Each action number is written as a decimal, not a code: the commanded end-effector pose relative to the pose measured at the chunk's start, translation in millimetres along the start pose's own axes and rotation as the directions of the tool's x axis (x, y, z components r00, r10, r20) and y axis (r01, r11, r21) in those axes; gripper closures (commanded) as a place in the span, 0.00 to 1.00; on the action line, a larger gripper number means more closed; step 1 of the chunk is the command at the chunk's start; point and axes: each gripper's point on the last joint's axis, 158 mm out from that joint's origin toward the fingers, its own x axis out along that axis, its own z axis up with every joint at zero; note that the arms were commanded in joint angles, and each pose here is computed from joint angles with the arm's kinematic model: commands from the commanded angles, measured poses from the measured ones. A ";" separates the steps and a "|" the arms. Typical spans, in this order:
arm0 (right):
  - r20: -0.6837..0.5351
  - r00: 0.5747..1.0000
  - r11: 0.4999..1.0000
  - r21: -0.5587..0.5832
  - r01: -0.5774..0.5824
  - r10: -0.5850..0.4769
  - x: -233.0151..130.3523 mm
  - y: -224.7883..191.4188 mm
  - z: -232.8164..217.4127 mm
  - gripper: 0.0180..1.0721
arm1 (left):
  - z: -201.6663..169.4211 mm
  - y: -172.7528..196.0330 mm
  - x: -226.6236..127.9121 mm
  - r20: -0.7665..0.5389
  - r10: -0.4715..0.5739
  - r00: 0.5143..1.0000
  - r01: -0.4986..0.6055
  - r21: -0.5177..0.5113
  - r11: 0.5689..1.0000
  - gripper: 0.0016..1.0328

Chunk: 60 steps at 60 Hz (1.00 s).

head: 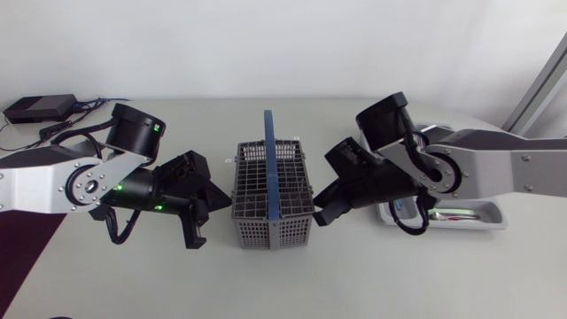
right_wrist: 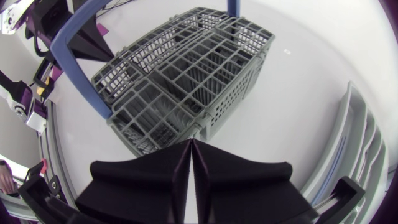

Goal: Unload the cutlery basket into the drawer organizer.

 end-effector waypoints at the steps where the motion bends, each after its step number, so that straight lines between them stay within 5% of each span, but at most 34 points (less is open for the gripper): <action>1: -0.025 1.000 1.000 0.000 -0.012 0.012 2.5 18.5 -8.5 0.95 | -7.1 1.5 1.3 -0.011 0.001 1.000 -0.001 -0.028 1.000 0.76; 21: 0.011 0.998 0.998 0.016 0.067 -0.067 -36.1 -6.9 -8.5 0.95 | -13.5 -27.7 17.2 -0.065 -0.072 0.995 0.072 0.001 0.997 0.76; 42: -0.025 0.998 0.998 0.034 0.051 -0.050 -54.2 -1.8 -50.0 0.95 | 37.5 -71.9 45.8 -0.034 -0.159 0.987 0.162 0.084 0.983 0.76; 60: -0.043 0.999 0.999 0.051 0.004 -0.002 -24.7 -3.8 -58.1 0.95 | 11.0 92.7 -15.0 0.057 0.203 0.977 -0.197 -0.102 0.975 0.76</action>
